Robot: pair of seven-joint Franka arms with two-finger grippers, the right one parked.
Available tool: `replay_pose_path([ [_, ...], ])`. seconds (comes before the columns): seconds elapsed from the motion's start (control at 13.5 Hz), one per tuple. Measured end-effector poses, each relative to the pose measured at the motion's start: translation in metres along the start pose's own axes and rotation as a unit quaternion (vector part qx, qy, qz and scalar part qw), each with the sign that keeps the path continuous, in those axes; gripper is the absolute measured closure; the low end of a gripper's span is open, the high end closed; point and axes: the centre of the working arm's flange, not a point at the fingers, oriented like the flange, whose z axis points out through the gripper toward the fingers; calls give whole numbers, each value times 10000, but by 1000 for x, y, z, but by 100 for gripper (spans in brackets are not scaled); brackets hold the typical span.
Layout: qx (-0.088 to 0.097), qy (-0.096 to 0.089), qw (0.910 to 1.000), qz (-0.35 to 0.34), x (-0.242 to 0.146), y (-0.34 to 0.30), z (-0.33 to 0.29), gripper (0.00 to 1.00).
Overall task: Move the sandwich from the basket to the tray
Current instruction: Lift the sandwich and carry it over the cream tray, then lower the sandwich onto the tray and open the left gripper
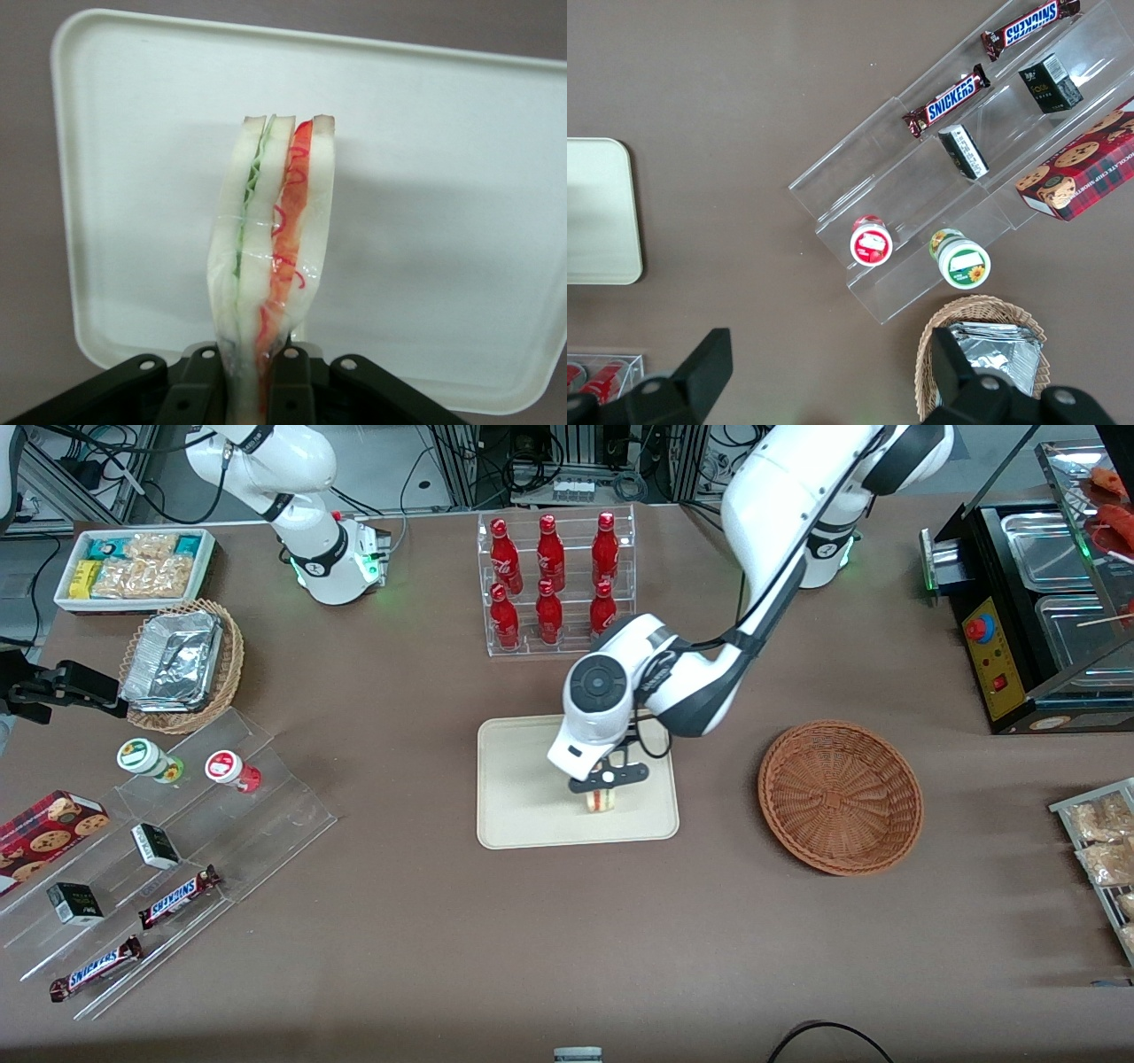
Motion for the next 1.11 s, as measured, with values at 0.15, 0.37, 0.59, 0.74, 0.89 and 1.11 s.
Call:
replay_pose_path([
  [0.15, -38, -6, 9997, 239, 0, 11, 6, 83],
  [0.37, -6, -75, 9995, 294, -3, 20, 23, 83],
  [0.59, 10, -97, 9999, 101, 1, 21, 30, 83],
  [0.74, 5, -103, 9998, -187, 4, 22, 33, 83],
  [0.89, 8, -114, 9995, -311, 5, 22, 36, 83],
  [1.11, 34, -145, 9993, -338, 6, 22, 42, 83],
])
